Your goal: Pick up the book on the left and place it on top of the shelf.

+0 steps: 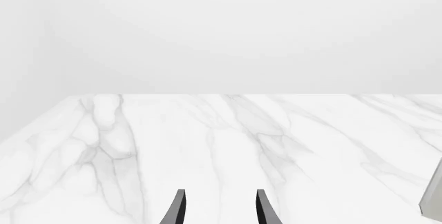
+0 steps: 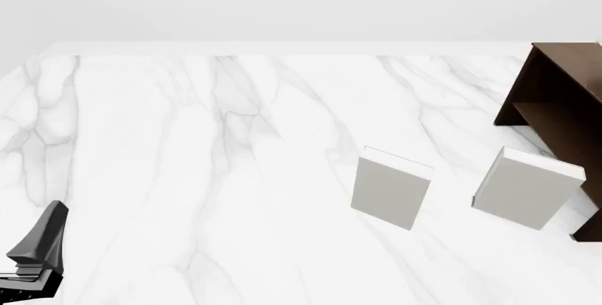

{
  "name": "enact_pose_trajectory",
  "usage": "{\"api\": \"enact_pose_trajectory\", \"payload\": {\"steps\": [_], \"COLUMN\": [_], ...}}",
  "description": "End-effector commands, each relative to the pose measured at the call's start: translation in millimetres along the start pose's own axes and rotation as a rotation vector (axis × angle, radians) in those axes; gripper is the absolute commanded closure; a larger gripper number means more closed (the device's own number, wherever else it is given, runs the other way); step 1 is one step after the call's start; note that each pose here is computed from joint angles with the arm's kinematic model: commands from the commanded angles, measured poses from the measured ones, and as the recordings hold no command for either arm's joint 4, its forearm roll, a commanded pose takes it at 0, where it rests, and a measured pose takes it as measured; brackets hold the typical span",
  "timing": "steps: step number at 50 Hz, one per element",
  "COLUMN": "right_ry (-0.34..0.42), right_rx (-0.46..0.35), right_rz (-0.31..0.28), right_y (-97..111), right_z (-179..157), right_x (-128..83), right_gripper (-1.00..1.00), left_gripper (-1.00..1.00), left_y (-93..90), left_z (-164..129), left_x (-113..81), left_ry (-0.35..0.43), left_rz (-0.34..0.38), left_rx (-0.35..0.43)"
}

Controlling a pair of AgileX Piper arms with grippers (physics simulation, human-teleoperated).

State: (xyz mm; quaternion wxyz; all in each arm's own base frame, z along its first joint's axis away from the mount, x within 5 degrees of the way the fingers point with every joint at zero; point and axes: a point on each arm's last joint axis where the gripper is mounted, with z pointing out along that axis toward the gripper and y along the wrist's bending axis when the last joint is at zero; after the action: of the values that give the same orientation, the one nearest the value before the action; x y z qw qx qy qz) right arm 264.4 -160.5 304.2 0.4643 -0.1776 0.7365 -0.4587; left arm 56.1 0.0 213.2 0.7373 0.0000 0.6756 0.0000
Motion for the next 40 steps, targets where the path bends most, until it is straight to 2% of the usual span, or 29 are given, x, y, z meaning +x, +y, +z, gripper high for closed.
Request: {"api": "enact_pose_trajectory", "payload": {"steps": [1, 12, 28, 36, 40], "right_ry": [-0.017, -0.043, -0.053, -0.069, -0.107], "right_rx": [0.014, 0.005, -0.005, 0.006, 0.025], "right_rz": [0.034, 0.072, 0.078, 0.096, 0.126], "right_y": [-3, 6, 17, 15, 7], "right_z": [-15, -43, -54, -56, -67], "right_x": [-5, -8, -5, -8, -17], "right_gripper": [-1.00, -1.00, -1.00, -1.00, -1.00], "left_gripper": [-1.00, -1.00, -1.00, -1.00, -1.00], "left_y": [0.0, 0.0, 0.0, 0.0, 0.0], "left_z": [0, 0, 0, 0, 0], "left_x": [0.0, 0.0, 0.0, 0.0, 0.0], "left_ry": [0.000, 0.000, 0.000, 0.000, 0.000], "left_rz": [0.000, 0.000, 0.000, 0.000, 0.000], "left_rx": [0.000, 0.000, 0.000, 0.000, 0.000]}}
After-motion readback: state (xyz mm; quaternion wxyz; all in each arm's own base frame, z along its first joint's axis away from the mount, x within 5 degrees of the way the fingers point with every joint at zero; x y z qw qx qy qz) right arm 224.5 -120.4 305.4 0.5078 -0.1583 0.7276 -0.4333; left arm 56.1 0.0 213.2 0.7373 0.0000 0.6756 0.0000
